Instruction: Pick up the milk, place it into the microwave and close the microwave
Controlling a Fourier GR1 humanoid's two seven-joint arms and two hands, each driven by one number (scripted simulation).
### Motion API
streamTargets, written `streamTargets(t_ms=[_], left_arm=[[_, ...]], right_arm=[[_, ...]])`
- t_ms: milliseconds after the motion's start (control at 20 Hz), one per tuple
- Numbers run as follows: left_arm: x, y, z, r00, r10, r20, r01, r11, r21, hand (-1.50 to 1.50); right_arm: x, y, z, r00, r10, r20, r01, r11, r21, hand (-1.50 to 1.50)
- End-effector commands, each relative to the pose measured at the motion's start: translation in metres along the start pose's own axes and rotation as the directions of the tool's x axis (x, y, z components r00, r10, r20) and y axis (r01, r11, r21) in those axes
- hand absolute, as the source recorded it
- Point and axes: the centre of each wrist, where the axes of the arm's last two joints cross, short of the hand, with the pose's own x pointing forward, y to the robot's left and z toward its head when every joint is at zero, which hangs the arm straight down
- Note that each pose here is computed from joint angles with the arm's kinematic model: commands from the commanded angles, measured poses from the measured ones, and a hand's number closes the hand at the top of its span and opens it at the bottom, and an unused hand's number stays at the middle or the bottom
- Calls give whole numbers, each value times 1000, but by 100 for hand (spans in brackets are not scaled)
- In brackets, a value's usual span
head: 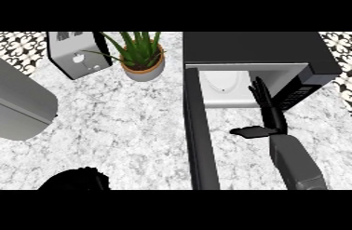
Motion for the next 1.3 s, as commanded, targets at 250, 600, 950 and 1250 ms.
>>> streamTargets(t_ms=[250, 600, 950, 1250], left_arm=[[-22, -34, -36, 998, -63, -7, 63, 994, -90, 150], [-51, -73, -78, 990, -137, -20, 129, 966, -225, 150], [-98, -109, -97, 965, -245, -96, 204, 927, -316, 150], [-142, -120, -107, 954, -287, -91, 249, 922, -297, 150]], right_arm=[[-12, -50, 99, 1000, -9, -14, 8, 998, -67, -150], [8, -74, 141, 1000, -4, -23, 3, 998, -59, -150], [43, -88, 167, 999, 35, 41, -34, 999, -30, -150], [72, -96, 172, 994, -10, 104, 5, 999, 39, -150]])
